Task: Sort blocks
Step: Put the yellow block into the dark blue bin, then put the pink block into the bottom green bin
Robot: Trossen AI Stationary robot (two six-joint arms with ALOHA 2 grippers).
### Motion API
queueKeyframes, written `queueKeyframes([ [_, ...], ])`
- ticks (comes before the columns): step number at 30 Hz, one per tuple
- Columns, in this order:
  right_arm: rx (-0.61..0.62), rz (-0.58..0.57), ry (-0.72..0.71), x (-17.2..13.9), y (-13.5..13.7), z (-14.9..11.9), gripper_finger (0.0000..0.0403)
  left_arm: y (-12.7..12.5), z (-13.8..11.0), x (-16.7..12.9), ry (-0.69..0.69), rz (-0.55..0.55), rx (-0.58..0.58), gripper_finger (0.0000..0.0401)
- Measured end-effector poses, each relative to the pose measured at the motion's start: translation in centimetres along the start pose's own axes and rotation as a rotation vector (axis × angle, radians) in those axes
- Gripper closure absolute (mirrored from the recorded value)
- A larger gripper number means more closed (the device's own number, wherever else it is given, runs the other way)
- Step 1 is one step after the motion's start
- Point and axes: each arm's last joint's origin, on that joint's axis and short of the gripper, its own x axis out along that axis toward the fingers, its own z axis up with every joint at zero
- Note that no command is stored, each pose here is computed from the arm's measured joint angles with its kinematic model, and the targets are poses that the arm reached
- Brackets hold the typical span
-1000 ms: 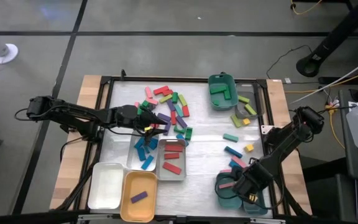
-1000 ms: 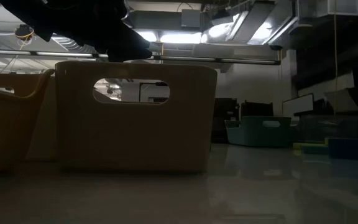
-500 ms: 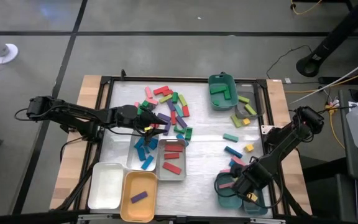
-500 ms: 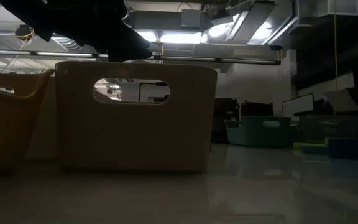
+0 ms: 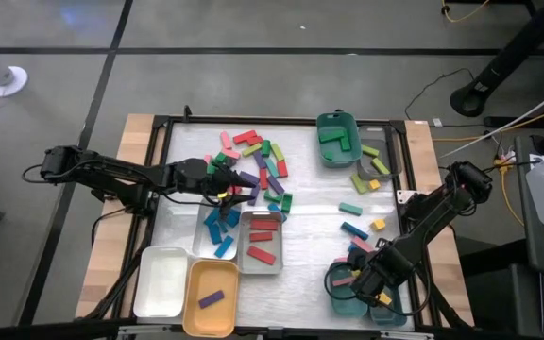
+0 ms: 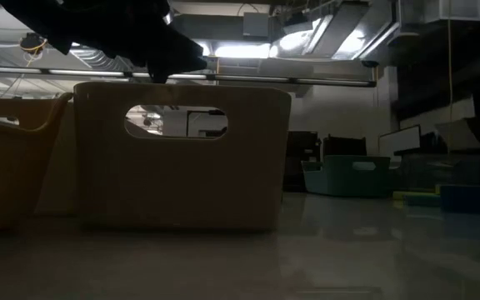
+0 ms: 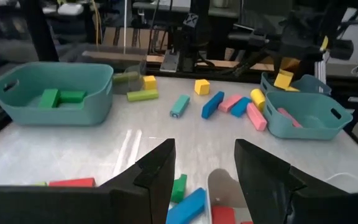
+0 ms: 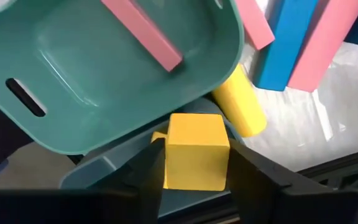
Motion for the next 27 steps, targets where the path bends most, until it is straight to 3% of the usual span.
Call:
queueKeyframes([
  [6, 0.003, -0.010, 0.011, 0.0, -0.1, 0.0, 0.0154, -0.1, 0.0, 0.0, 0.004, -0.006, 0.029, 0.0246],
  [10, -0.035, 0.008, 0.069, 0.0, -0.1, -0.2, 0.0125, -0.1, 0.0, 0.0, 0.004, -0.006, 0.033, 0.0246],
  [18, -0.113, -0.009, 0.086, -0.9, -1.2, 1.0, 0.0117, -0.2, 0.3, 0.0, -0.030, -0.007, 0.034, 0.0246],
  [23, -0.162, -0.140, -0.085, -2.7, -2.9, 2.4, 0.0117, 0.0, -0.6, -0.3, -0.073, -0.004, 0.050, 0.0246],
  [27, -0.235, -0.160, -0.169, -3.5, -3.8, 4.3, 0.0117, 0.6, -1.4, -1.0, -0.146, 0.023, 0.045, 0.0246],
])
